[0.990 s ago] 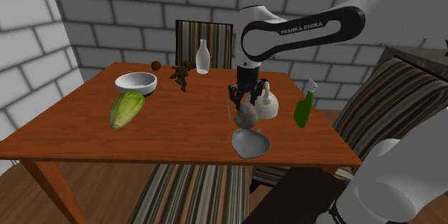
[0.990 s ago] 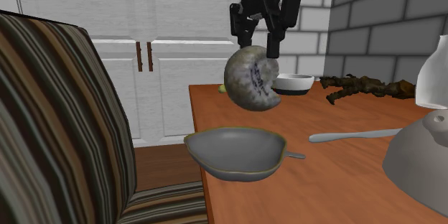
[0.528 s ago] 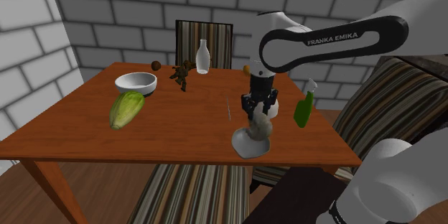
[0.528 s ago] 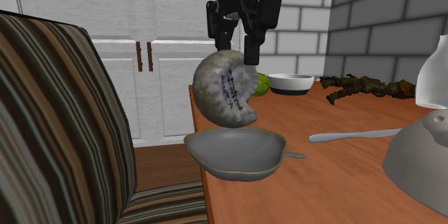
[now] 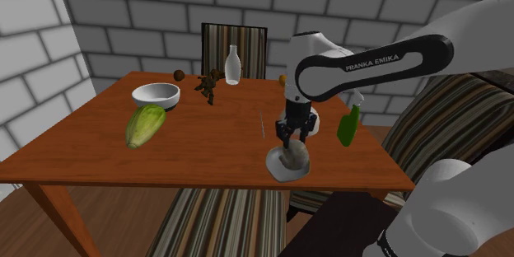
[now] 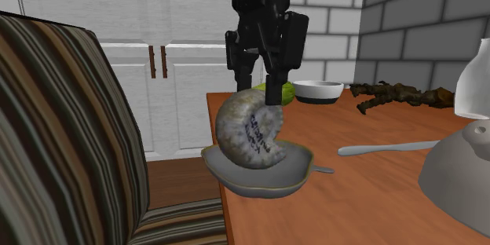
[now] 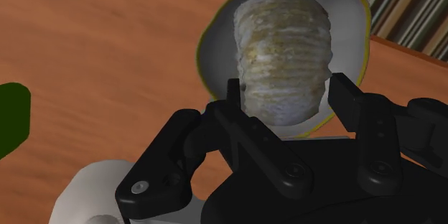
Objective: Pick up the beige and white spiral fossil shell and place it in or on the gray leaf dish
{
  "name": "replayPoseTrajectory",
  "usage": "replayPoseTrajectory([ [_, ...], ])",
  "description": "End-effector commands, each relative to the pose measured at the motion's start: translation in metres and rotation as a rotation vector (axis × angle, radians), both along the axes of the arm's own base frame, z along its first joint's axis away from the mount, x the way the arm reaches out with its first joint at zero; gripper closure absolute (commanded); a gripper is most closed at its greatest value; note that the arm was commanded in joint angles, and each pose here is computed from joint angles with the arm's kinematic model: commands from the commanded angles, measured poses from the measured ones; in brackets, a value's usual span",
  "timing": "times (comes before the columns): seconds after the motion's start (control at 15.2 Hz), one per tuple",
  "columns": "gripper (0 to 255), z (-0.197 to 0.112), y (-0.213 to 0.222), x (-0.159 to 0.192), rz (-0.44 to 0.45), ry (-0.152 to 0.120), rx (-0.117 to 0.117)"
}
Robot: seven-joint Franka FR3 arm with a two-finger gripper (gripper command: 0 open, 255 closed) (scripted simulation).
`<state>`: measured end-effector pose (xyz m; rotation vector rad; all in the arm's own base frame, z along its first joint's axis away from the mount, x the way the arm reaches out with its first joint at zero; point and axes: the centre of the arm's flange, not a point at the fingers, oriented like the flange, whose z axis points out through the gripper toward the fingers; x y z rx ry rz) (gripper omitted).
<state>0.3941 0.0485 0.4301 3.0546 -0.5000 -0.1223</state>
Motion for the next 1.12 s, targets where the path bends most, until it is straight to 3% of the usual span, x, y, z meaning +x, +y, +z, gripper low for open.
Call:
replayPoseTrajectory([
  [0.0,255,-0.011,0.000,0.001,0.000,-0.001,0.000],
  [0.26,255,-0.032,0.000,0.001,0.000,-0.001,0.000],
  [0.79,255,-0.032,0.000,0.001,0.000,-0.001,0.000],
  [0.86,0,-0.033,0.001,0.002,0.000,-0.001,0.000],
  [1.06,0,-0.034,0.000,0.001,0.000,-0.001,0.000],
])
